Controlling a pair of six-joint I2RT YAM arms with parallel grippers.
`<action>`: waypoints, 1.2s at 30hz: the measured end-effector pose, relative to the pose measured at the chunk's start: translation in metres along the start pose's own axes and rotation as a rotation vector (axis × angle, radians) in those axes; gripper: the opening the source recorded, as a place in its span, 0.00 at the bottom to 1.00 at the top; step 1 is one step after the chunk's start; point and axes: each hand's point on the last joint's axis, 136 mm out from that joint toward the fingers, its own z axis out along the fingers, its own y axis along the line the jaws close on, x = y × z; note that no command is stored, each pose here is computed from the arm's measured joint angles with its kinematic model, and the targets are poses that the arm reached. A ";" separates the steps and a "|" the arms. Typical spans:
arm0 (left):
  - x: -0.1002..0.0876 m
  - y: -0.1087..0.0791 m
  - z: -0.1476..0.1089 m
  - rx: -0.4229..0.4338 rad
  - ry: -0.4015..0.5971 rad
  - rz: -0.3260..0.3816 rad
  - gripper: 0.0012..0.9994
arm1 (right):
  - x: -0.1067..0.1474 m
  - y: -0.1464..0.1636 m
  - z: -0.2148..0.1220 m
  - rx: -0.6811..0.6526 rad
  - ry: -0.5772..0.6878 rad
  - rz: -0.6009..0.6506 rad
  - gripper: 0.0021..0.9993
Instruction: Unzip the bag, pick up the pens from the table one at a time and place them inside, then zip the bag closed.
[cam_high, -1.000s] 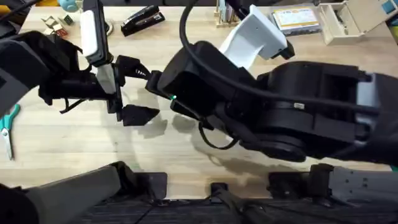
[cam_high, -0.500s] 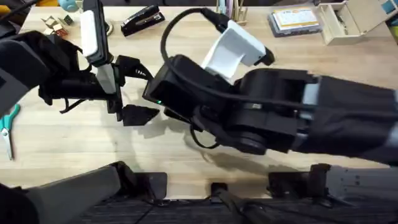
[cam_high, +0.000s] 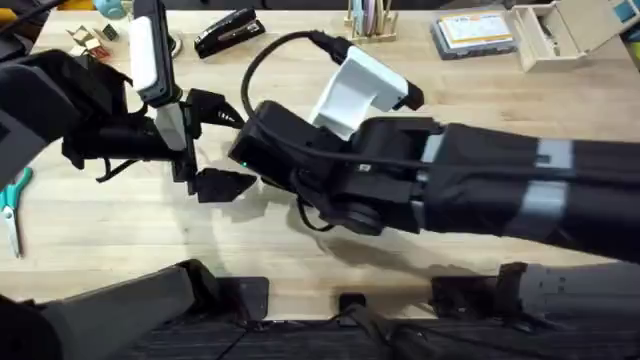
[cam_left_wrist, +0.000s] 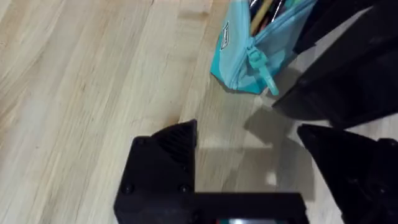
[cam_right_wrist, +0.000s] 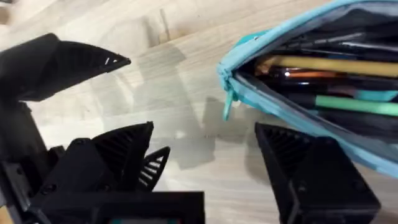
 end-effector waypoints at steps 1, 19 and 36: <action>0.000 0.000 0.000 0.000 0.000 0.000 0.99 | 0.000 0.000 0.003 0.002 -0.003 0.001 1.00; 0.000 0.000 0.000 0.000 0.000 0.000 0.99 | -0.020 -0.014 0.040 0.058 -0.044 0.055 0.81; 0.000 0.000 0.000 0.000 0.000 0.000 0.99 | -0.026 -0.016 0.041 0.064 -0.051 0.070 0.31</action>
